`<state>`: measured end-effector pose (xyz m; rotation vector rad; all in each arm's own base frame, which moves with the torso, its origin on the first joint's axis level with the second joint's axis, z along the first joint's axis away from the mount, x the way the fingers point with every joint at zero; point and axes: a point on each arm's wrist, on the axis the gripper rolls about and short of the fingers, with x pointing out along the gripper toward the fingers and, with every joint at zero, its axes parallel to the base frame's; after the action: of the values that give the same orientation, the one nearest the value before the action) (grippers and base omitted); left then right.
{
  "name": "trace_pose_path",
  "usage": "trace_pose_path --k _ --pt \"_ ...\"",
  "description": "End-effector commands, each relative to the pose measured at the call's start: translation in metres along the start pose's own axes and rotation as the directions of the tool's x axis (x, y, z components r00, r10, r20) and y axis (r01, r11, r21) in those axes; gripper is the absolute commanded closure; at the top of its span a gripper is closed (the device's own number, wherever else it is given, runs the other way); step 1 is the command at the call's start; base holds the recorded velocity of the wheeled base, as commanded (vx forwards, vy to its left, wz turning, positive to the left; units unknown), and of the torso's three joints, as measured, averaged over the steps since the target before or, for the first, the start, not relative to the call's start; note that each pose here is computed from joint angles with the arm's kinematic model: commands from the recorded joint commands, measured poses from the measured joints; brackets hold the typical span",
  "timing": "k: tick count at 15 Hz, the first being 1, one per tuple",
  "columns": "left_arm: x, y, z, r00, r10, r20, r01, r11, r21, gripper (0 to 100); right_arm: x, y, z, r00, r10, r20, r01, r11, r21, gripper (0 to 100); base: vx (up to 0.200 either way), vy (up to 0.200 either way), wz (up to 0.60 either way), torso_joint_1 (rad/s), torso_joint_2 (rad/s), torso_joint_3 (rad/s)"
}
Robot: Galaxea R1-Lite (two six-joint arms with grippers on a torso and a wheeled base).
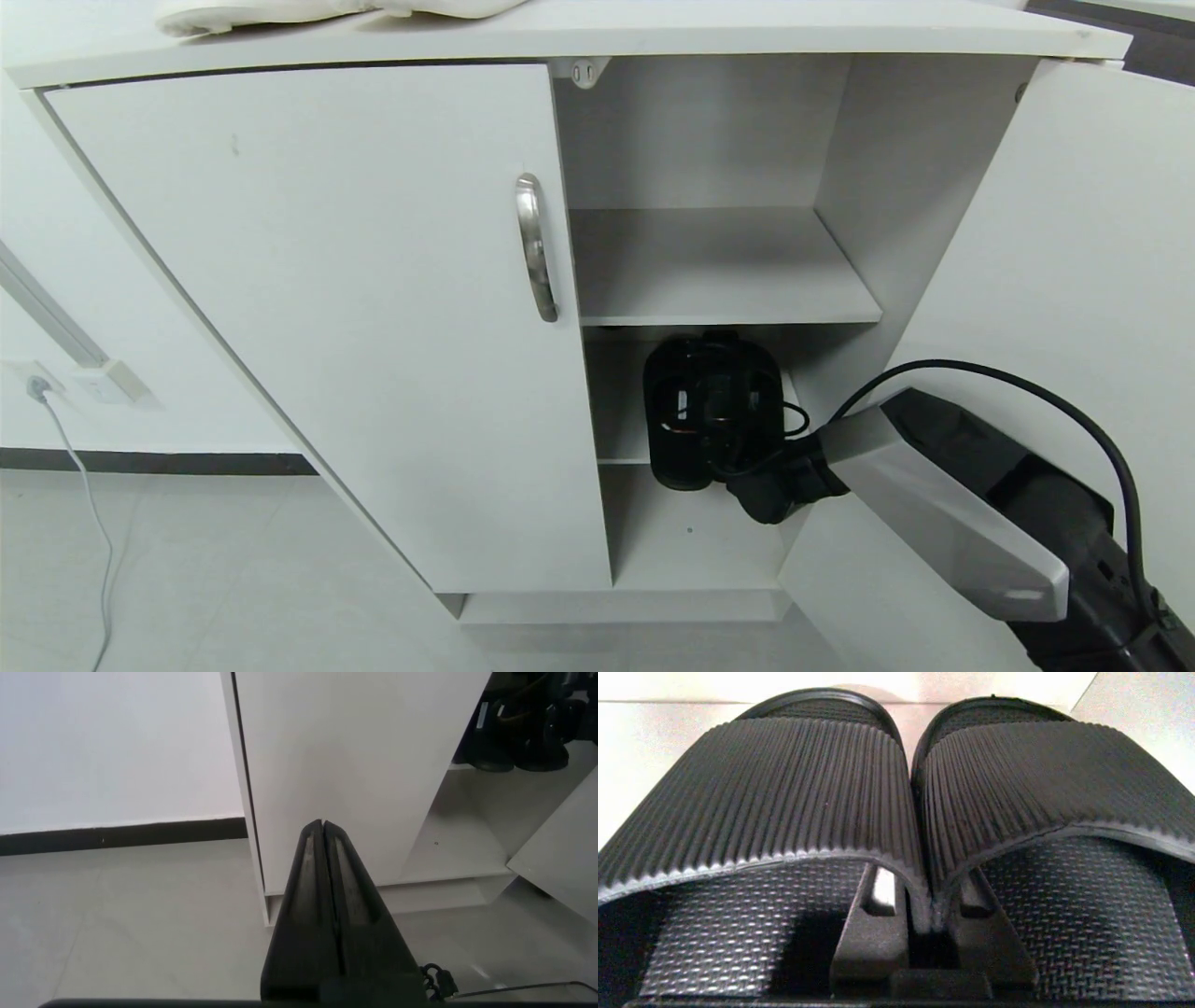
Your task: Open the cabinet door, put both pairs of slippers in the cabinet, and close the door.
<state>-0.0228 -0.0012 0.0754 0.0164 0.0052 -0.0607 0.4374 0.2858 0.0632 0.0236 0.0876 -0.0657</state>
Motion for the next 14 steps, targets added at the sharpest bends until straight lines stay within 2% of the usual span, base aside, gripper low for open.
trace_pose_path --k 1,2,3,7,10,12,14 --pt "0.000 0.000 0.000 1.000 -0.001 0.000 0.001 1.000 0.000 100 0.000 0.001 -0.003 1.000 0.002 -0.003 -0.002 1.000 -0.003 100 0.000 0.000 0.00 0.000 0.00 0.000" --pt "0.000 0.000 0.000 1.000 -0.001 0.000 0.001 1.000 0.000 100 0.001 0.001 -0.004 1.000 0.000 -0.004 0.000 1.000 -0.004 100 0.000 0.000 0.00 0.000 0.00 0.000" --pt "0.000 0.000 0.000 1.000 -0.001 0.000 0.001 1.000 0.000 100 0.000 0.001 -0.004 1.000 0.002 -0.002 -0.002 1.000 0.001 0 0.000 0.000 0.00 0.000 0.00 0.000" --pt "0.000 0.000 0.000 1.000 -0.001 0.000 0.001 1.000 -0.001 100 -0.012 -0.002 -0.002 1.000 0.004 -0.012 -0.004 1.000 -0.005 0 0.000 0.000 0.00 0.000 0.00 0.000" --pt "0.000 0.000 0.000 1.000 -0.001 0.000 0.001 1.000 0.000 100 -0.036 -0.006 0.010 1.000 0.023 -0.004 -0.023 1.000 -0.004 0 0.000 0.000 0.00 0.000 0.00 0.000" --pt "0.000 0.000 0.000 1.000 -0.001 0.000 0.001 1.000 0.000 100 -0.058 -0.010 0.019 0.999 0.046 0.000 -0.046 0.999 -0.002 0 0.000 0.000 0.00 0.000 0.00 0.000" --pt "0.000 0.000 0.000 1.000 -0.002 0.000 0.002 1.000 -0.001 100 -0.103 -0.016 0.027 0.995 0.099 -0.017 -0.100 0.995 -0.018 0 0.000 0.000 0.00 0.000 0.00 0.000"
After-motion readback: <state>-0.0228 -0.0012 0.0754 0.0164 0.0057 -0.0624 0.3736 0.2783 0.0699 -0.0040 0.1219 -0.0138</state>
